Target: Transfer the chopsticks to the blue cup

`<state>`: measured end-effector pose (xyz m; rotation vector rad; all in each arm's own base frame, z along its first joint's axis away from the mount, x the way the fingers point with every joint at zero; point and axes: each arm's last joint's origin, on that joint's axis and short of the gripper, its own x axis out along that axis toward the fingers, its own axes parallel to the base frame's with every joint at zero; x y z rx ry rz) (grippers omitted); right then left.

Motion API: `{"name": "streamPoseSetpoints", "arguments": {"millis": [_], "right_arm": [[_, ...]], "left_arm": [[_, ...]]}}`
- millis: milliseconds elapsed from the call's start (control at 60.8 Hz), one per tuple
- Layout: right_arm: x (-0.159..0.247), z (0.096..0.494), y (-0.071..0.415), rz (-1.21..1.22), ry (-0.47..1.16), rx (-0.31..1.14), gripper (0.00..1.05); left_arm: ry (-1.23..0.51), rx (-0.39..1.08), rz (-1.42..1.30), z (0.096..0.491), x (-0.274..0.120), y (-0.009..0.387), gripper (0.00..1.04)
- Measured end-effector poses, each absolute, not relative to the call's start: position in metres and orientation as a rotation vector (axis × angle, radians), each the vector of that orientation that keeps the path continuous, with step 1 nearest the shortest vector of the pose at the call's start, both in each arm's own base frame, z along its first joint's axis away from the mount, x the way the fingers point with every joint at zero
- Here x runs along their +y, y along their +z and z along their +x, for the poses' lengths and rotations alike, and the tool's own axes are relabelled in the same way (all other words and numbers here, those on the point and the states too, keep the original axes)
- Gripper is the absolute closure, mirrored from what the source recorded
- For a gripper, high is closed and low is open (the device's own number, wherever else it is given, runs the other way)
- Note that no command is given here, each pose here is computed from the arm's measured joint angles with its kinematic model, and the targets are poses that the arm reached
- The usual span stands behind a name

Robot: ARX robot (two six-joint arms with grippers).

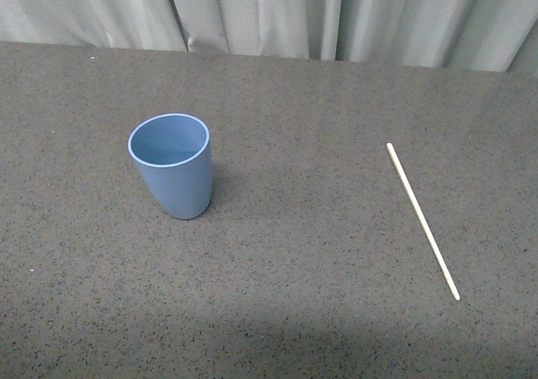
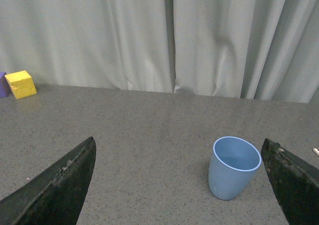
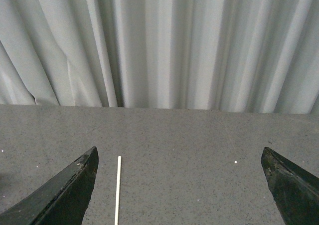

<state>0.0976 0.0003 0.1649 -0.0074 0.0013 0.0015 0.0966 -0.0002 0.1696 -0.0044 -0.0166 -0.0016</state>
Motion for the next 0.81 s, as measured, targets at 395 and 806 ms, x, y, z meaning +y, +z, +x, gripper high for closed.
{"name": "streamPoseSetpoints", "arguments": {"millis": [395,806], "right_arm": [[0.0003,0.0976,0.1650,-0.007,0.002,0.001,0.09],[0.0003,0.0976,0.1649,-0.007,0.002,0.001,0.09]], "left_arm": [[-0.002,-0.017,-0.004,0.0966,-0.0002,0.1696,0.07],[-0.002,-0.017,-0.004,0.0966,-0.0002,0.1696,0.07]]}}
